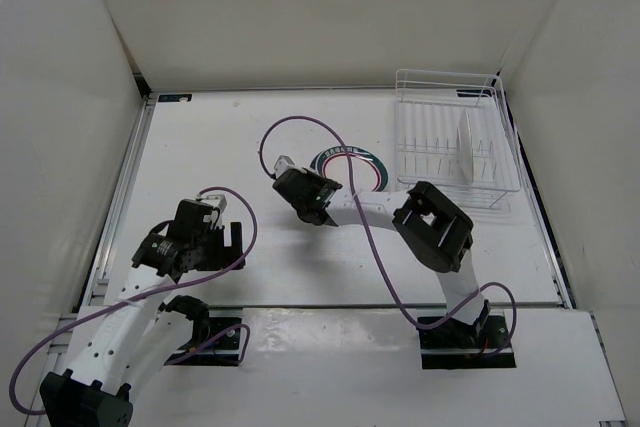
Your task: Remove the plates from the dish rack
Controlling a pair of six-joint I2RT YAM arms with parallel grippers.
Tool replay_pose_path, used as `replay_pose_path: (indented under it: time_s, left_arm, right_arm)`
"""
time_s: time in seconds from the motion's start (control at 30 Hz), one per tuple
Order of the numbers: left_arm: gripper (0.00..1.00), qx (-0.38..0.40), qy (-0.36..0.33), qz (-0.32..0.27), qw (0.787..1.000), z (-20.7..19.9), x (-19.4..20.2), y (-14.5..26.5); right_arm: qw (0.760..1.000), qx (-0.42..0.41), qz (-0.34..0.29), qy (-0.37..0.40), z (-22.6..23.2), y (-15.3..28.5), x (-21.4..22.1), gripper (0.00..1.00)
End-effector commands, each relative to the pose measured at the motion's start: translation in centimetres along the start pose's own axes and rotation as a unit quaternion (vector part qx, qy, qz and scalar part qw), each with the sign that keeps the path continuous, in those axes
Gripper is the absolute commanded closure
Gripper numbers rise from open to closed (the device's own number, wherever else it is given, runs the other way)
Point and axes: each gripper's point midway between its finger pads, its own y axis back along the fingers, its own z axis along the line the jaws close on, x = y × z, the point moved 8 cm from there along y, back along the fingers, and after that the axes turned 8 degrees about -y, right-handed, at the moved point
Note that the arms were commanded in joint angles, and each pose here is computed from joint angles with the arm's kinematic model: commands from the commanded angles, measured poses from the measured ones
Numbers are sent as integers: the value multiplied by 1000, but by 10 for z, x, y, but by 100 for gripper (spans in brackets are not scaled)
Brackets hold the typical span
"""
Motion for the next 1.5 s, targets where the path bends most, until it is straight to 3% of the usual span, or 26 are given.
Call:
replay_pose_path:
  time_s: [0.0,0.27,0.37,0.5,0.77,1.13,1.47]
  left_arm:
    - [0,7,-4,-14,1000,-2,-4,4]
    - [0,7,-4,-13,1000,-1,-4,3]
    - [0,8,-4,-12,1000,-1,-3,3]
    - [0,7,-5,-13,1000,-1,-3,3]
    - [0,8,-4,-15,1000,-2,-4,4]
    - [0,10,-4,-14,1000,-2,-3,4]
    - [0,13,-6,-14,1000,-2,-4,3]
  right_arm:
    - [999,3,-7,-31,-4,-2,-14,83]
    - [999,-2,-4,-36,-1,-7,-22,53]
    - [999,-9,-6,-49,-4,-5,-31,37]
    - [998,-19,-4,-56,-9,0,-42,26]
    - [983,-152,17,-102,-16,13,-41,22]
    - [957,-229,77,-158,-19,-5,-10,22]
    - [941,-265,63,-201,-34,-4,-19,22]
